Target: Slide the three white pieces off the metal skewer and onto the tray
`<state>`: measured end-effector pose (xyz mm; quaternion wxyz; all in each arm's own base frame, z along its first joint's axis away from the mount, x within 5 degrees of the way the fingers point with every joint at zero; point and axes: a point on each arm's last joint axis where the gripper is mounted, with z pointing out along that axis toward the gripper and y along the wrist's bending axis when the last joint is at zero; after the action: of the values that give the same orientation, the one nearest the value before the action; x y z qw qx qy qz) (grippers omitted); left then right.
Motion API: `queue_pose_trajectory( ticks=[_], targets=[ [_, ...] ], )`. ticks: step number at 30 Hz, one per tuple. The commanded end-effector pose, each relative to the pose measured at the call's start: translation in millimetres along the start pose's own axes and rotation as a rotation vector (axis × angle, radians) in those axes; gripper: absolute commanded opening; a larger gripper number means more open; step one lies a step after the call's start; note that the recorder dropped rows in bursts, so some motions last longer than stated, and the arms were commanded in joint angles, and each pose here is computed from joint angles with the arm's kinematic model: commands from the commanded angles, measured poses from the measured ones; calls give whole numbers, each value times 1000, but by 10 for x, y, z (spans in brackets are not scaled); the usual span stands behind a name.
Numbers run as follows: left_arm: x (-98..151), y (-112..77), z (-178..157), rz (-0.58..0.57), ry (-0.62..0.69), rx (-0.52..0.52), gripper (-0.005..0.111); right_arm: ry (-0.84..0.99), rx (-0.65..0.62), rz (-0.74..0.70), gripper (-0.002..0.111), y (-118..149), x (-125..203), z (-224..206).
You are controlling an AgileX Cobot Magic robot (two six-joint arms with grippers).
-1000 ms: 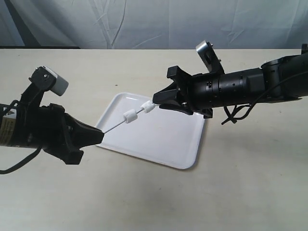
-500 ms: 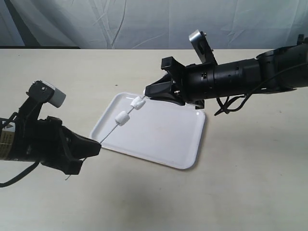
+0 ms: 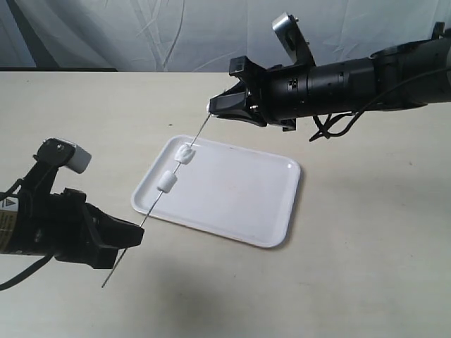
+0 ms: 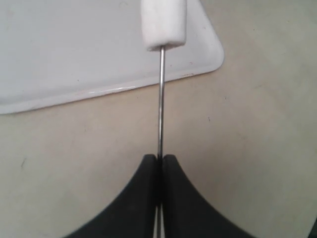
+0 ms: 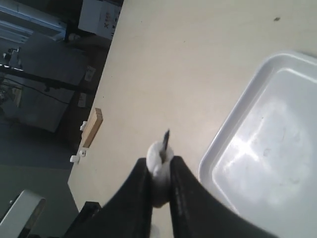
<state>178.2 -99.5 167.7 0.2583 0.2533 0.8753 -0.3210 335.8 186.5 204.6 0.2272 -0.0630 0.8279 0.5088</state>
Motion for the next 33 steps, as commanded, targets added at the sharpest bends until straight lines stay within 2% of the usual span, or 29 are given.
queue_pose_trajectory(
  ticks=[1, 13, 17, 22, 25, 29, 33],
  targets=[
    [116, -13, 11, 10, 51, 4, 0, -134, 63, 22, 8, -30, -241, -82],
    [115, -3, 11, -8, 50, -7, 0, -195, 67, 36, 8, -163, -467, -354],
    [85, 42, 9, -29, 27, -57, 0, -18, 177, -26, 8, -266, -286, -285],
    [-11, 72, -2, -33, -9, -88, 0, 167, 243, -41, 9, -378, 53, -69],
    [-55, 37, -5, -26, -17, -50, 0, 220, 250, -25, 16, -438, 207, 86],
    [-45, 42, -6, -39, -1, -55, 0, 251, 247, 1, 30, -475, 322, 239],
    [-40, 85, -10, -69, 2, -103, 0, 275, 242, -6, 32, -451, 399, 326]
  ],
)
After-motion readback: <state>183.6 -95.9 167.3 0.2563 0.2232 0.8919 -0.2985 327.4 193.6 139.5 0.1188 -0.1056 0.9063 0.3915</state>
